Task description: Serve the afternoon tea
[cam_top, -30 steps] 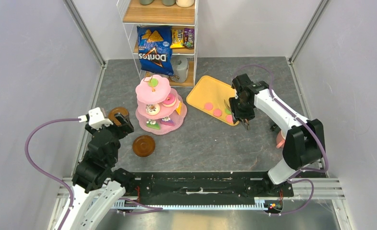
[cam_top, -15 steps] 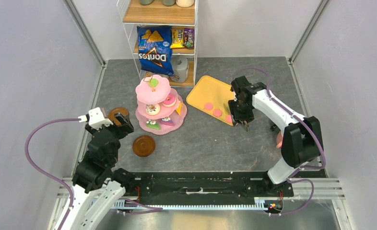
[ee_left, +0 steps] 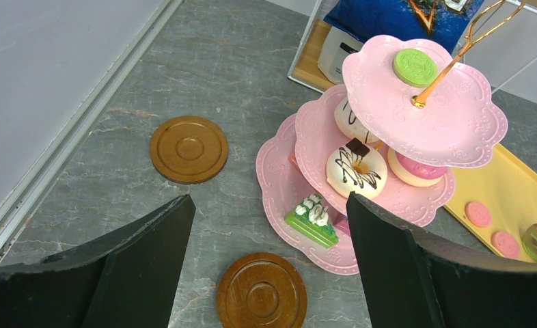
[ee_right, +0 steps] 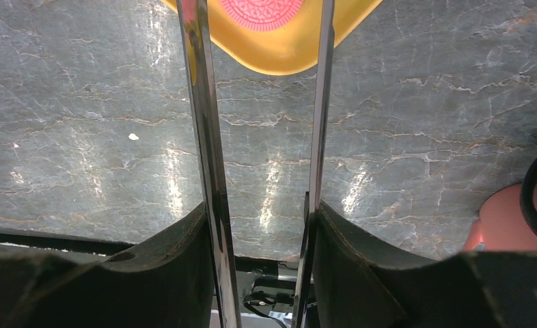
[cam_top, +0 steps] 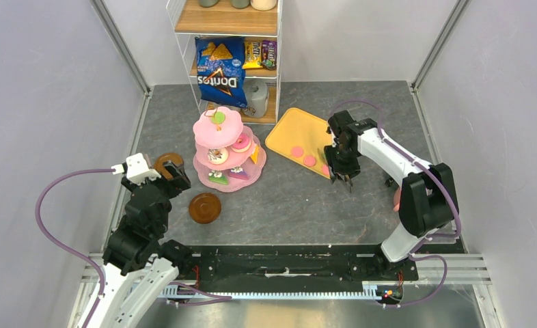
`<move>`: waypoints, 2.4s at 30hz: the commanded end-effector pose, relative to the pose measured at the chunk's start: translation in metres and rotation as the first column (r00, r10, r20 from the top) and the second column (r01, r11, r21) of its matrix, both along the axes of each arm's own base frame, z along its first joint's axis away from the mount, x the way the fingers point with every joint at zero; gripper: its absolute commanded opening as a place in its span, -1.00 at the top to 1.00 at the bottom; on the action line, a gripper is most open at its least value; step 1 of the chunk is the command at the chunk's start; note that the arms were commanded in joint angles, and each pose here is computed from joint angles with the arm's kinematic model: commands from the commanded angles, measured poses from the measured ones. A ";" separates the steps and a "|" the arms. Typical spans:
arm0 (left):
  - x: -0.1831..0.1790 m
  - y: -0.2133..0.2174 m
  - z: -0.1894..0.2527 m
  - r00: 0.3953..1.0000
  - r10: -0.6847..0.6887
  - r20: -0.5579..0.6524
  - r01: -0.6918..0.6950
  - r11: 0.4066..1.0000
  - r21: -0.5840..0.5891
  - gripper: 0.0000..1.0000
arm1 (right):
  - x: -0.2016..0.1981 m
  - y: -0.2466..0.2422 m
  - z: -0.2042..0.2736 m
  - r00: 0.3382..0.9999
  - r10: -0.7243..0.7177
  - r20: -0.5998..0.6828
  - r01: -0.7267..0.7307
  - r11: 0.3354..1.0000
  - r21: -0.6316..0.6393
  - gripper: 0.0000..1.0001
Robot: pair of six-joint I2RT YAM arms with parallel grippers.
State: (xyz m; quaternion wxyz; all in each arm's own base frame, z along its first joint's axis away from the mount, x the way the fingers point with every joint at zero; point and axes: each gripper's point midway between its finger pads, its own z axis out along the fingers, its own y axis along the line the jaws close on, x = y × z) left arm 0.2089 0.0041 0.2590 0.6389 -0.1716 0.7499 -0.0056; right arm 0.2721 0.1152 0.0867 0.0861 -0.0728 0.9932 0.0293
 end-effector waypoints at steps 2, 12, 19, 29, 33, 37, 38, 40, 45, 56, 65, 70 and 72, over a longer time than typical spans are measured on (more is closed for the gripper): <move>0.004 -0.001 0.004 1.000 0.012 0.023 -0.011 0.999 -0.031 -0.80 | 0.002 0.008 0.002 1.000 0.027 -0.005 -0.026 0.999 0.034 -0.08; 0.004 -0.001 0.004 1.000 0.013 0.022 -0.012 0.999 -0.029 -0.80 | 0.018 0.016 0.003 0.999 0.031 0.018 -0.032 0.999 0.013 -0.01; 0.004 -0.001 0.004 1.000 0.011 0.023 -0.010 0.999 -0.030 -0.80 | 0.013 0.015 0.005 0.999 0.035 0.013 -0.035 0.999 0.004 -0.09; 0.004 -0.001 0.004 1.000 0.011 0.025 -0.011 0.999 -0.031 -0.80 | 0.008 0.011 0.001 0.999 0.041 0.003 -0.041 0.999 -0.023 -0.11; 0.004 -0.001 0.005 1.000 0.010 0.026 -0.009 0.999 -0.032 -0.80 | 0.006 0.007 -0.002 0.999 0.047 -0.005 -0.048 0.997 -0.068 -0.12; 0.003 -0.001 0.005 1.000 0.010 0.026 -0.009 0.999 -0.032 -0.80 | 0.004 0.006 -0.004 0.998 0.059 -0.015 -0.060 0.993 -0.098 -0.11; 0.004 -0.001 0.004 1.000 0.011 0.024 -0.010 0.999 -0.031 -0.80 | 0.004 0.006 -0.004 0.998 0.062 -0.016 -0.063 0.993 -0.101 -0.12; 0.003 -0.001 0.004 1.000 0.010 0.025 -0.009 0.999 -0.031 -0.80 | 0.004 0.007 -0.005 0.998 0.065 -0.019 -0.067 0.993 -0.102 -0.11; 0.003 -0.001 0.005 1.000 0.012 0.027 -0.011 0.999 -0.033 -0.80 | 0.005 0.007 -0.008 0.997 0.074 -0.030 -0.077 0.991 -0.106 -0.09; 0.003 -0.001 0.005 1.000 0.013 0.028 -0.012 0.999 -0.034 -0.80 | 0.016 0.001 0.018 0.995 0.063 0.075 -0.052 0.989 -0.139 0.05; 0.003 0.000 0.005 0.999 0.016 0.028 -0.015 0.999 -0.033 -0.80 | 0.019 0.015 0.073 0.971 0.110 0.214 -0.082 0.987 -0.137 0.06; 0.003 0.000 0.005 0.999 0.016 0.028 -0.015 0.999 -0.034 -0.80 | 0.016 0.041 0.111 0.939 0.162 0.304 -0.132 0.984 -0.119 0.06; 0.003 0.000 0.005 0.999 0.016 0.029 -0.015 0.999 -0.033 -0.80 | 0.015 0.053 0.126 0.924 0.181 0.336 -0.153 0.982 -0.106 0.06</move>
